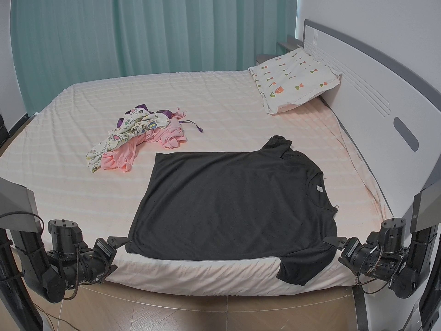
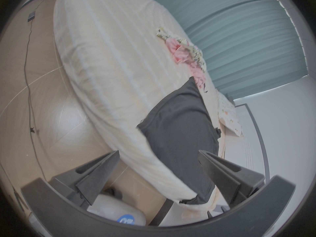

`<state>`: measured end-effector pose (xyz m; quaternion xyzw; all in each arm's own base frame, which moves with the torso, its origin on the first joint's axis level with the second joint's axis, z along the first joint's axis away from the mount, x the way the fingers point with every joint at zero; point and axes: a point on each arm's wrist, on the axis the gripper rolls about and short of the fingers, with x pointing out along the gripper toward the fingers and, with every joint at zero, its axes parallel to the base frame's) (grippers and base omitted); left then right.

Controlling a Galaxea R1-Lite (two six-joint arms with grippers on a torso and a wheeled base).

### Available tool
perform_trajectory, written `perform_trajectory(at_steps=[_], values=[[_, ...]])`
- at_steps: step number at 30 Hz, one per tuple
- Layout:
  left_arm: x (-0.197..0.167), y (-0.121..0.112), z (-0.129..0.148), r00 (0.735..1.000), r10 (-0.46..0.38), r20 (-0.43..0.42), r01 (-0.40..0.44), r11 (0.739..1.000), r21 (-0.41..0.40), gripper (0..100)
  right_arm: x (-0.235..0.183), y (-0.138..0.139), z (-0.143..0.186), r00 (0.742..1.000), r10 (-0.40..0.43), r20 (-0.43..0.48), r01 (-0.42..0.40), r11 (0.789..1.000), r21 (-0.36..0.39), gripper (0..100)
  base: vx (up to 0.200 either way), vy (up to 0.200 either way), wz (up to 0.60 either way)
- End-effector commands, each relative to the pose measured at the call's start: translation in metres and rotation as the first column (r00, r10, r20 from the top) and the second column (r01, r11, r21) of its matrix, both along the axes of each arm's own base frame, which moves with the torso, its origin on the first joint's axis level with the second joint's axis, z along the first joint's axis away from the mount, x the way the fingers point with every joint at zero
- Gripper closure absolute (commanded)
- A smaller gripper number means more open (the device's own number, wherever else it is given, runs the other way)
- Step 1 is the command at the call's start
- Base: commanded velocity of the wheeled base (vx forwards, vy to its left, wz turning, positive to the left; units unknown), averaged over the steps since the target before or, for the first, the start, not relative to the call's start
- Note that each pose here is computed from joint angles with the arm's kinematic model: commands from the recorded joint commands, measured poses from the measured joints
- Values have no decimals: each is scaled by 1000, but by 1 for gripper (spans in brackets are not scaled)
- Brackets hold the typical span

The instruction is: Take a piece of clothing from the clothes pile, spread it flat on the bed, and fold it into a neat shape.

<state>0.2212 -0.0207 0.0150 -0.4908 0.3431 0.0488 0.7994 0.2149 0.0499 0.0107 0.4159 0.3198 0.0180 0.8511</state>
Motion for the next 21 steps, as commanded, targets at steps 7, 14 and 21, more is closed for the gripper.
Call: perform_trajectory(at_steps=[7, 14, 21], values=[[30, -31, -43, 991, 108, 76, -116, 987, 109, 0, -2, 1, -1, 1000, 7, -6, -7, 1000, 2, 0, 0, 0, 0], [44, -43, -46, 989, 83, 125, -97, 989, 111, 0, -2, 0, -1, 1000, 6, -8, -6, 1000, 3, 0, 0, 0, 0], [50, -43, -45, 986, 89, 143, -105, 989, 105, 0, -2, 1, -1, 1000, 6, -7, -6, 1000, 4, 0, 0, 0, 0]])
